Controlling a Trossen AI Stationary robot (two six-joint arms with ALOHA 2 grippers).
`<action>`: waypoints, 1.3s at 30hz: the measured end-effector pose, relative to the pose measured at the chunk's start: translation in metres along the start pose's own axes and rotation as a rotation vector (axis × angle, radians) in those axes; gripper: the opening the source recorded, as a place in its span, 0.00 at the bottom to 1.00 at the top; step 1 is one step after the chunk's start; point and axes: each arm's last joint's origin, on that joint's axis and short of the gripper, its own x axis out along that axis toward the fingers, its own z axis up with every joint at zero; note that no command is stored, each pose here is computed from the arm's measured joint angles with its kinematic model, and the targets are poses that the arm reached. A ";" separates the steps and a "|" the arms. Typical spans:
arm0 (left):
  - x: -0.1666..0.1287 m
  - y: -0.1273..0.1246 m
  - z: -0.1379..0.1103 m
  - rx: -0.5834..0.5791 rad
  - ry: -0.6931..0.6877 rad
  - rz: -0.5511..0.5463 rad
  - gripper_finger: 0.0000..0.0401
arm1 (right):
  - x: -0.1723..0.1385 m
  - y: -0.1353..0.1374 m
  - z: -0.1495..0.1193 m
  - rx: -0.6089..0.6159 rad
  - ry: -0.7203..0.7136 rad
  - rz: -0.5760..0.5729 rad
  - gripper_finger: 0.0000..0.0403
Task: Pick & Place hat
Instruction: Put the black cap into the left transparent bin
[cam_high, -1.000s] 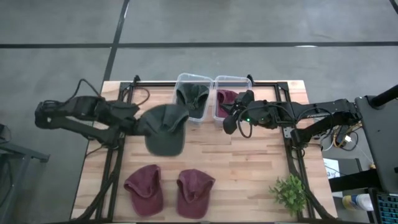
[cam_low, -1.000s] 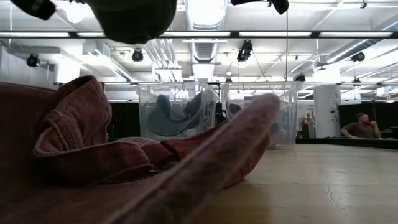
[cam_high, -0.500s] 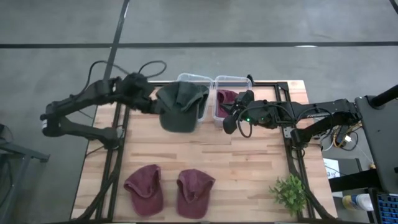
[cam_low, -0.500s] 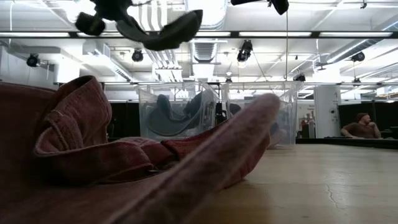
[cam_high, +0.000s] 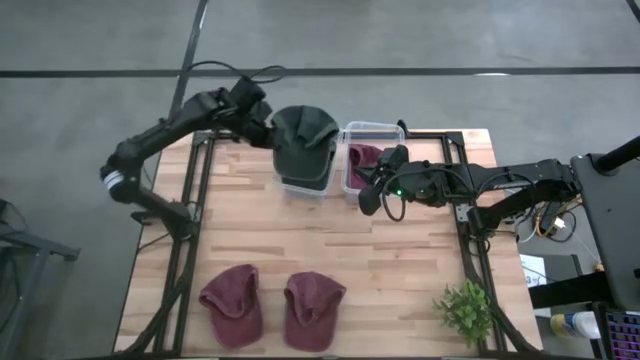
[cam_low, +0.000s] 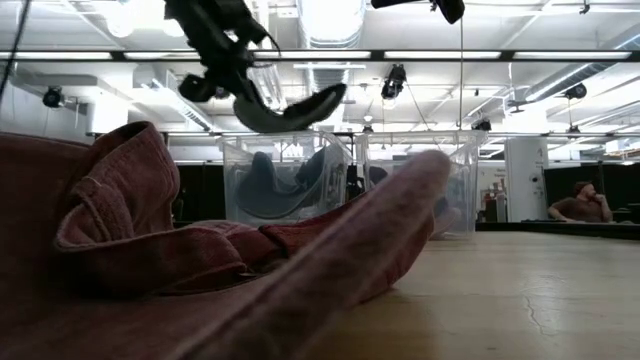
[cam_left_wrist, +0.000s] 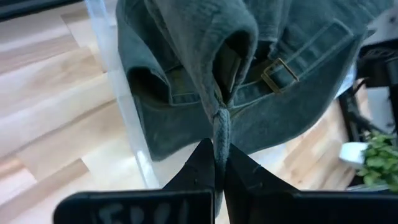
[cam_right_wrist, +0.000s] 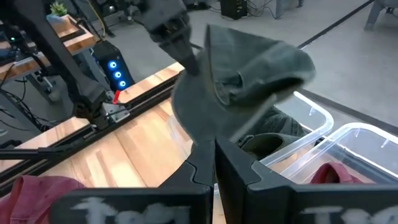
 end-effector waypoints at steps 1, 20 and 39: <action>0.005 0.000 0.004 0.014 0.010 0.005 0.02 | 0.000 0.000 0.000 0.000 0.000 0.000 0.02; 0.064 0.011 0.026 0.057 0.229 0.132 0.04 | 0.000 0.000 0.000 0.000 0.000 0.000 0.02; 0.033 -0.003 0.030 0.060 0.134 0.121 0.16 | 0.000 0.000 0.000 -0.004 0.001 -0.001 0.02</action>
